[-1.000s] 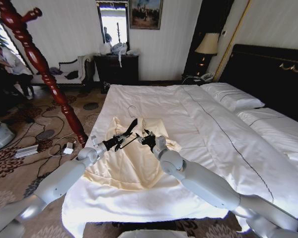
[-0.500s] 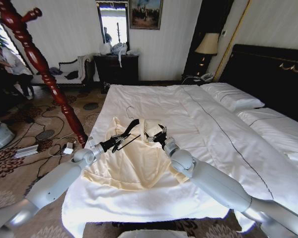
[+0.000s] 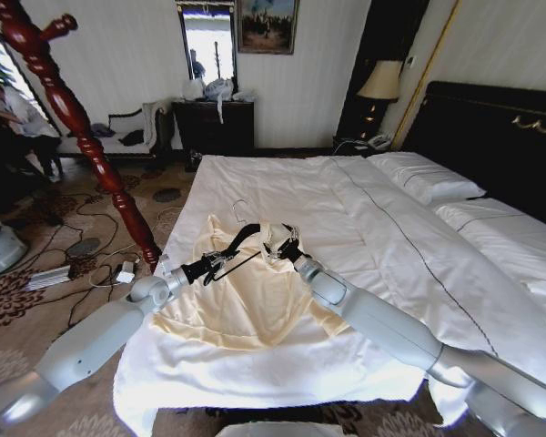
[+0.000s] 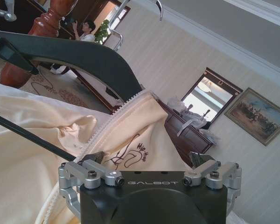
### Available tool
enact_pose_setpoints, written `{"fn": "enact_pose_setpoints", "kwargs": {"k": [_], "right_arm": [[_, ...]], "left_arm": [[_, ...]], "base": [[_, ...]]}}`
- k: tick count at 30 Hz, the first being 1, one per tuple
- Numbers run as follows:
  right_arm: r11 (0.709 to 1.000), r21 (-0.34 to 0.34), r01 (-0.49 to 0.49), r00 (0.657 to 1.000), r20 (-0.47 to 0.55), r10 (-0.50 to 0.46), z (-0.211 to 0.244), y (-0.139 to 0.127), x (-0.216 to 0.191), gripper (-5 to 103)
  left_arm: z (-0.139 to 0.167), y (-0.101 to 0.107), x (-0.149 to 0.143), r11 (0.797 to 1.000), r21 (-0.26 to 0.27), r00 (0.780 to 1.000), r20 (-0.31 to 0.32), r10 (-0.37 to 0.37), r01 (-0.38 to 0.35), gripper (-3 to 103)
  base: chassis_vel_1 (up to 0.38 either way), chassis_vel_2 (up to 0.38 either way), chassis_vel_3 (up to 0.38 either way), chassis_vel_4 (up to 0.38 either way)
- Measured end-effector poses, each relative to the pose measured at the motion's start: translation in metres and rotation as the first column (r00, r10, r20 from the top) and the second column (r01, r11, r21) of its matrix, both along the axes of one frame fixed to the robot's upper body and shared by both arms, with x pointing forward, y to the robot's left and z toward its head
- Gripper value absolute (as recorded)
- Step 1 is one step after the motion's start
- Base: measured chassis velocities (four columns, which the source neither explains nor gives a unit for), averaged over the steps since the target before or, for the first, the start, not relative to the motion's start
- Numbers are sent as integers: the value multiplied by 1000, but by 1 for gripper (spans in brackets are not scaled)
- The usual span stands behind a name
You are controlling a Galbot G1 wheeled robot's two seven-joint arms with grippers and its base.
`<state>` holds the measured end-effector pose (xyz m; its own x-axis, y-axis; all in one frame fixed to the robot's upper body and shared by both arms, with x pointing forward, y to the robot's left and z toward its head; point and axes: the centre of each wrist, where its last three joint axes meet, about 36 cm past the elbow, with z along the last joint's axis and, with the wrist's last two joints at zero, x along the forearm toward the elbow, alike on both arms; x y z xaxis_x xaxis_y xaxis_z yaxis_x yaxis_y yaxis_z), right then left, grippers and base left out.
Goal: Pick up the clothes from the bed and hang them on the clothes hanger.
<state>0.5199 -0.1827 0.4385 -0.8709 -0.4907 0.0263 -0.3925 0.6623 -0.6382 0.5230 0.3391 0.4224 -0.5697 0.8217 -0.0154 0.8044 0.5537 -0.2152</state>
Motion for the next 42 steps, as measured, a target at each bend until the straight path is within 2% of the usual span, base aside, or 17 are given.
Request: {"fn": "enact_pose_setpoints", "kwargs": {"k": [3, 7, 14, 18, 24, 32, 42], "right_arm": [[1000, 0, -10, 1000, 3, 10, 4, -1, -3, 100], [999, 22, -49, 999, -11, 49, 12, 2, -27, 100], [999, 30, -22, 1000, -4, 22, 17, -5, -30, 100], [997, -33, 74, 997, 6, -74, 3, -26, -4, 100], [994, -71, 87, 996, 15, -86, -12, -39, 7, 100], [994, -59, 92, 995, 31, -90, -9, -30, 16, 100], [995, -63, 76, 997, 36, -74, -7, -15, 25, 100]], "left_arm": [[0, 0, 1, 1000, -1, 1000, 0, 2, -2, 17], [-3, 5, 6, 1000, 2, 1000, -1, 22, -22, 17], [-4, 6, 8, 1000, -1, 1000, 1, 28, -28, 17], [3, 0, 5, 1000, -8, 1000, 13, 10, -10, 17], [8, 1, -1, 1000, -1, 1000, 17, -2, 2, 17], [7, 2, -9, 1000, 12, 1000, 7, -21, 21, 17], [3, -7, -25, 997, 28, 997, -18, -76, 77, 17]], "base": [[0, 0, 0, 0], [0, 0, 0, 0], [0, 0, 0, 0], [0, 0, 0, 0], [0, 0, 0, 0], [0, 0, 0, 0], [0, 0, 0, 0]]}}
